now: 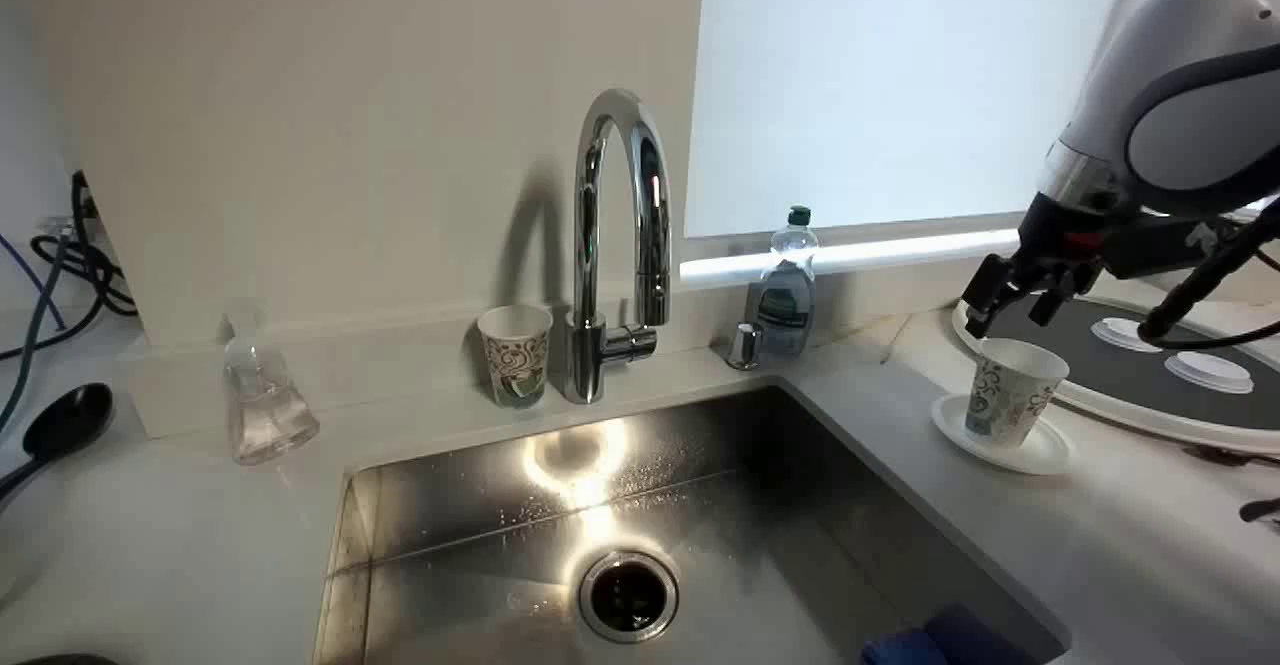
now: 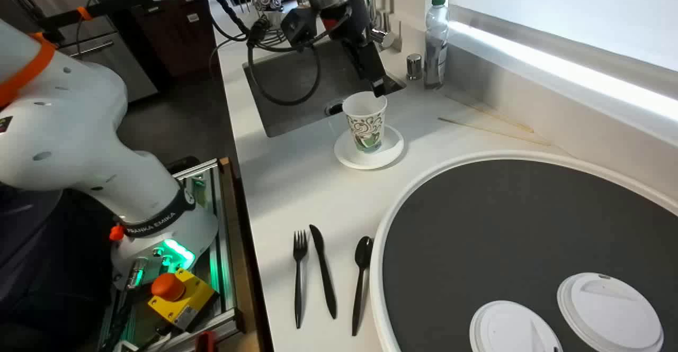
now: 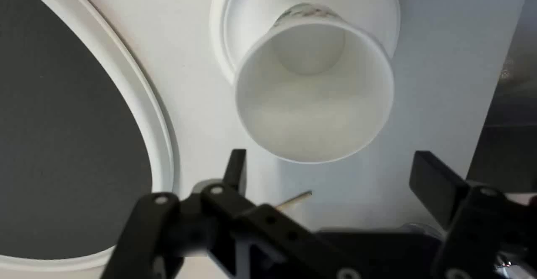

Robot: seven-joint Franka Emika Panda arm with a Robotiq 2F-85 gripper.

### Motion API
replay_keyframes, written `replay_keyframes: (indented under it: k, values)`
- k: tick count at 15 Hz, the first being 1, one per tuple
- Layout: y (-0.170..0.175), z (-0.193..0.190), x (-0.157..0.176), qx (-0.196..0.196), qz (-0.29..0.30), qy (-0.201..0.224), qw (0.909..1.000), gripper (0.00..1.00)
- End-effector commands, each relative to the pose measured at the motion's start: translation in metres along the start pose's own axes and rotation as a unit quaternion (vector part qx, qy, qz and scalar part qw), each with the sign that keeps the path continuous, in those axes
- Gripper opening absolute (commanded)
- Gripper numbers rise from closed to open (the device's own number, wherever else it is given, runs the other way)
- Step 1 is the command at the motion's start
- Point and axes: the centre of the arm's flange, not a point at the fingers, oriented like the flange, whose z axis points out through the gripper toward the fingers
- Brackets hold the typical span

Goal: Put the cup upside down on the plate

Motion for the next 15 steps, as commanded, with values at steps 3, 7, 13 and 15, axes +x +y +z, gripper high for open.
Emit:
replay_keyframes:
  k: [3, 7, 13, 15]
  values:
    - [0.0, 0.0, 0.0, 0.0, 0.0, 0.0, 1.0, 1.0]
    - [0.0, 0.0, 0.0, 0.0, 0.0, 0.0, 1.0, 1.0]
    - [0.031, 0.003, -0.003, -0.08, 0.152, -0.028, 0.9847, 1.0]
    - [0.036, 0.003, -0.002, -0.072, 0.203, -0.044, 0.9755, 1.0]
